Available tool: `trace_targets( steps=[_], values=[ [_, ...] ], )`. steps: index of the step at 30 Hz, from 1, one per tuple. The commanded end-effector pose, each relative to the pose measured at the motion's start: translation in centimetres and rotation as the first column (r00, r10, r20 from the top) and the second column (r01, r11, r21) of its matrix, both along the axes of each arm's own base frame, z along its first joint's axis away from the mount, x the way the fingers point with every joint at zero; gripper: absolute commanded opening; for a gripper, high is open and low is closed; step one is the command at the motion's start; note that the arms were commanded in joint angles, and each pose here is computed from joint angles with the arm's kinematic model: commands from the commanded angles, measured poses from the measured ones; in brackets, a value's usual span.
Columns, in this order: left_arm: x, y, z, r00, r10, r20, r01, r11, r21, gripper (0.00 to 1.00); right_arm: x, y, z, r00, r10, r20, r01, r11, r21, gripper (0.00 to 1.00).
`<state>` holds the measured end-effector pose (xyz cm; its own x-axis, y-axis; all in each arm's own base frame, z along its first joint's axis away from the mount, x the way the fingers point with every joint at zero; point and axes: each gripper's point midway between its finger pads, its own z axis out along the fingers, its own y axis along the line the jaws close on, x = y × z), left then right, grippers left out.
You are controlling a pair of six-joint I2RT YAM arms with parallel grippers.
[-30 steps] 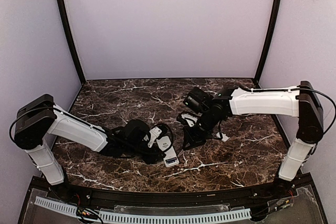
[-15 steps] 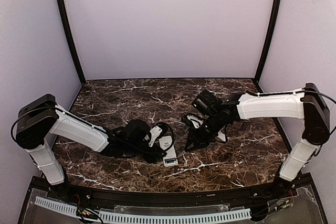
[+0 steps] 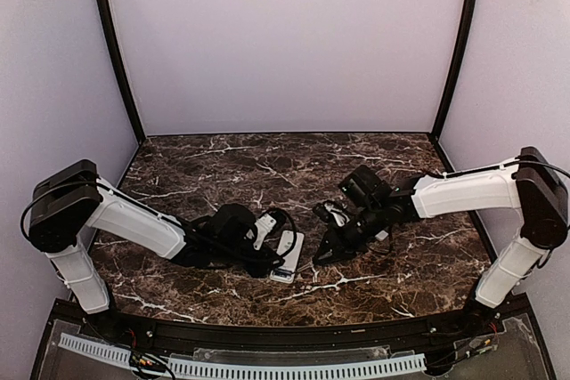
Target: Unload the batteries from the remote control
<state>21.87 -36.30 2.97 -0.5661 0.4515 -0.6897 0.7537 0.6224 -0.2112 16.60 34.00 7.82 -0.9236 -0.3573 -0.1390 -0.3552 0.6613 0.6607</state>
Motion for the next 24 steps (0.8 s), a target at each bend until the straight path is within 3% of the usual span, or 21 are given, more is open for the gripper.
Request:
trace_targets(
  steps=[1,17,24],
  values=[
    [-1.7,2.8,-3.9,0.997,0.014,-0.082,-0.003,0.992,0.130,0.35,-0.8,-0.5,-3.5,1.000,-0.014,-0.015,0.014,0.999,-0.031,0.00],
    [-1.8,2.8,-2.2,0.991,0.068,-0.114,-0.058,0.995,0.087,0.32,-0.6,-0.7,-3.6,0.999,-0.051,-0.020,0.051,0.999,-0.006,0.00],
    [-1.7,3.6,-0.1,0.989,0.104,-0.102,-0.096,0.992,0.085,0.38,-0.2,-1.8,-4.1,0.998,-0.066,-0.008,0.065,0.992,-0.107,0.00]
  ],
)
